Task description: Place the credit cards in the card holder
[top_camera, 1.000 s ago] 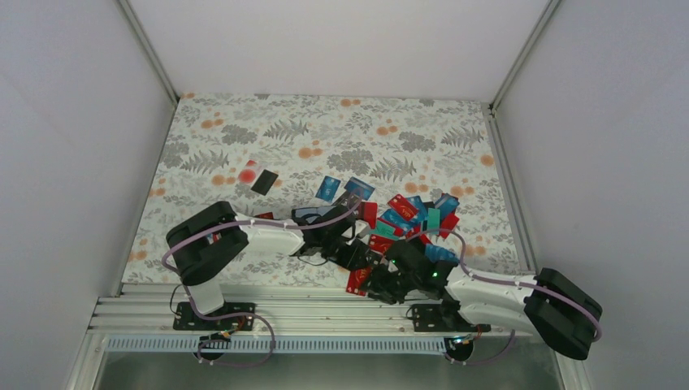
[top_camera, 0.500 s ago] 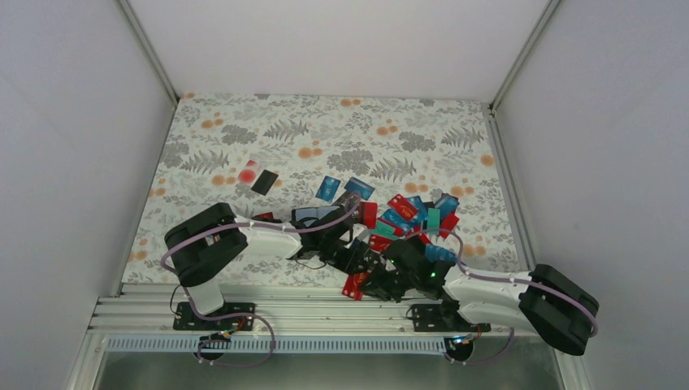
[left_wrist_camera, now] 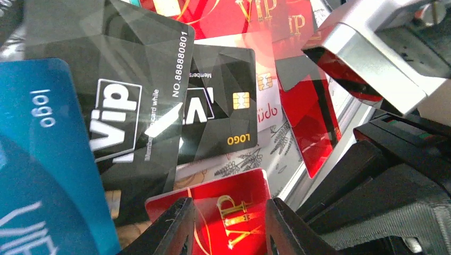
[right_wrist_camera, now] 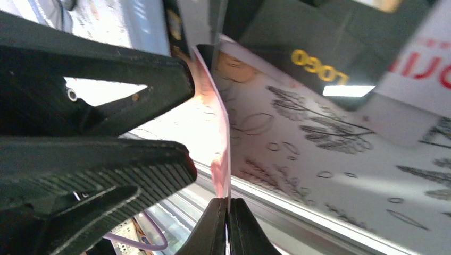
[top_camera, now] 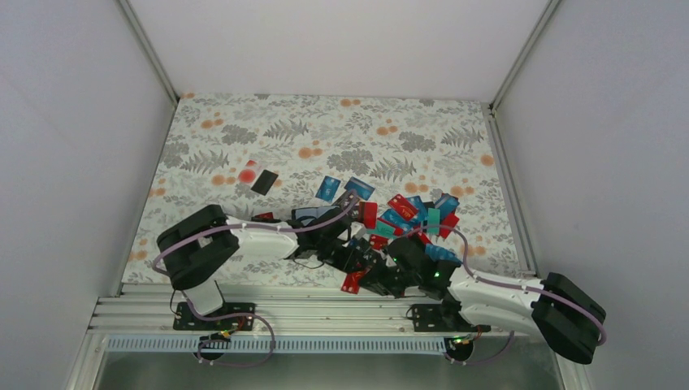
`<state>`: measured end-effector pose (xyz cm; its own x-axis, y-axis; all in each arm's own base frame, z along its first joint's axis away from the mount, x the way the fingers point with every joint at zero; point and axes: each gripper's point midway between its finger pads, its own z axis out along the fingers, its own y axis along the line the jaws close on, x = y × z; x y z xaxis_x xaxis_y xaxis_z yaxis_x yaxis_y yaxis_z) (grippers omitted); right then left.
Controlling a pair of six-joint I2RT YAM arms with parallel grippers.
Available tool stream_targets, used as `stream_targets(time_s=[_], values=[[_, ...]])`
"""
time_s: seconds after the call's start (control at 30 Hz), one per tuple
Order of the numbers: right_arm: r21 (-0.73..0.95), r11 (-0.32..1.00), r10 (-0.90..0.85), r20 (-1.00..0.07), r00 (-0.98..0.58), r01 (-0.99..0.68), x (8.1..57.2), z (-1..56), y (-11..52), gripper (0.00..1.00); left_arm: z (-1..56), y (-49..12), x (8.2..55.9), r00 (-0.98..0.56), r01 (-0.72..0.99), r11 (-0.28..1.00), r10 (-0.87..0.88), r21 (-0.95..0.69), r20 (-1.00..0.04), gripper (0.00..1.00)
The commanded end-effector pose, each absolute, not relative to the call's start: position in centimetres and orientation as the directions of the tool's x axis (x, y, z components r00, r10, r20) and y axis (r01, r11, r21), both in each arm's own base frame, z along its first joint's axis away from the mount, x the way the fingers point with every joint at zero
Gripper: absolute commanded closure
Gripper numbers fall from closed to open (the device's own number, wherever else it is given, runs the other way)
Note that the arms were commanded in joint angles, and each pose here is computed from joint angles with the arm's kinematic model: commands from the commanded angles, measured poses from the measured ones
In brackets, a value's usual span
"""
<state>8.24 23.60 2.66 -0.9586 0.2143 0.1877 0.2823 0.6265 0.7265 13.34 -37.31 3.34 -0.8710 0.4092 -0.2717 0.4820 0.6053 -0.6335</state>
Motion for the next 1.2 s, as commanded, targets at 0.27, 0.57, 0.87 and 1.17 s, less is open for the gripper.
stream_targets(time_s=[0.27, 0.57, 0.87, 1.17], values=[[0.749, 0.657, 0.194, -0.052, -0.98, 0.091, 12.8, 8.1, 24.2, 0.96, 14.8, -33.8, 18.2, -0.844, 0.495, 0.687, 0.233, -0.532, -0.484, 0.54], [0.766, 0.629, 0.088, -0.238, -0.967, -0.131, 18.7, 13.2, 25.8, 0.96, 14.4, -25.5, 22.0, -0.862, 0.357, 0.809, 0.094, -0.466, -0.498, 0.54], [0.755, 0.597, -0.062, -0.295, -0.954, -0.272, 24.0, 13.4, 29.0, 0.96, 9.9, -19.2, 24.8, -0.899, 0.17, 0.909, -0.016, -0.382, -0.437, 0.56], [0.756, 0.59, -0.151, -0.242, -0.958, -0.284, 26.4, 10.1, 31.0, 0.96, 6.4, -16.5, 26.2, -0.92, 0.068, 0.926, -0.085, -0.371, -0.381, 0.61]])
